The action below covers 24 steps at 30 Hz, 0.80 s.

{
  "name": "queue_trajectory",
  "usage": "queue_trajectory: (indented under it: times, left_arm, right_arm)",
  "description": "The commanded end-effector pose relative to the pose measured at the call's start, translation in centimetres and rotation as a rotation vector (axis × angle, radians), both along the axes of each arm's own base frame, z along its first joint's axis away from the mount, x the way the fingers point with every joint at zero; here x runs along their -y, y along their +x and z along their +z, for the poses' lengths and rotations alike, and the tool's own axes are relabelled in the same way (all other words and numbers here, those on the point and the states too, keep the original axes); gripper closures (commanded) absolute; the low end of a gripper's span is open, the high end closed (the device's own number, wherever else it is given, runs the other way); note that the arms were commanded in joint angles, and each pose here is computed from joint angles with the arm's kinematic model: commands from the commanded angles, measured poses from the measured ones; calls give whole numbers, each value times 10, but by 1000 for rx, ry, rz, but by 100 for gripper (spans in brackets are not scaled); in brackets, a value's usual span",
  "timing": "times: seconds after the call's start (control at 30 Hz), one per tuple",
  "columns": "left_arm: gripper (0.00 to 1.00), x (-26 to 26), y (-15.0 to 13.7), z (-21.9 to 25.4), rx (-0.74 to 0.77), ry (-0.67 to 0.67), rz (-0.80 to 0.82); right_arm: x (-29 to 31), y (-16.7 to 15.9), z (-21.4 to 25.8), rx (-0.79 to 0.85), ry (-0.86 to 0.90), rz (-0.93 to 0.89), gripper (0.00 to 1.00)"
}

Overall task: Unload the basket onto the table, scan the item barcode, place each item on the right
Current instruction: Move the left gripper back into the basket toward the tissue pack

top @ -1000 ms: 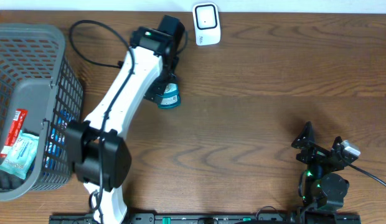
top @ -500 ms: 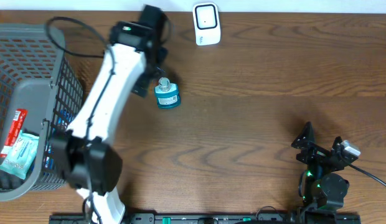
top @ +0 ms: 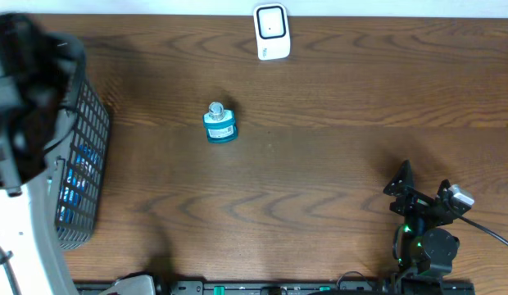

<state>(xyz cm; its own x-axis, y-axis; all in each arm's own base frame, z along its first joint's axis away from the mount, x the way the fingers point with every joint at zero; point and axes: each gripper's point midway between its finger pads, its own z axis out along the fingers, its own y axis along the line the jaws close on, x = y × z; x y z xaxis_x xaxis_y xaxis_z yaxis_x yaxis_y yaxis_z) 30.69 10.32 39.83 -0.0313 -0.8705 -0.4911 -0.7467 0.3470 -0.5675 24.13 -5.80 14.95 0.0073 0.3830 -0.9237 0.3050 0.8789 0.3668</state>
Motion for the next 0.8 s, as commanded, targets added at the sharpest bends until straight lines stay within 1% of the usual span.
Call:
queue_trajectory:
  times: [0.0, 0.13, 0.2, 0.3, 0.47, 0.6, 0.77]
  left_arm:
    - [2, -44, -14, -27, -129, -1, 118]
    - [2, -80, -34, -69, -289, -56, 239]
    - [2, -100, -45, -96, -393, -62, 306]
    - [2, -117, -55, -131, -513, -74, 362]
    - [2, -140, -60, -187, -683, -54, 416]
    - [2, -155, -63, -214, -800, -17, 444]
    - [2, -164, -61, -249, -911, -31, 440]
  right_arm:
    - [-3, 1, -2, -10, -12, 14, 1]
    - [-3, 1, -2, -10, -12, 14, 1]
    - [-3, 1, -2, -10, -12, 14, 1]
    - [-3, 1, -2, -10, -12, 14, 1]
    - [-3, 1, -2, -10, -12, 14, 1]
    - [-3, 1, -2, -10, -12, 14, 1]
    - [-3, 1, -2, -10, -12, 14, 1]
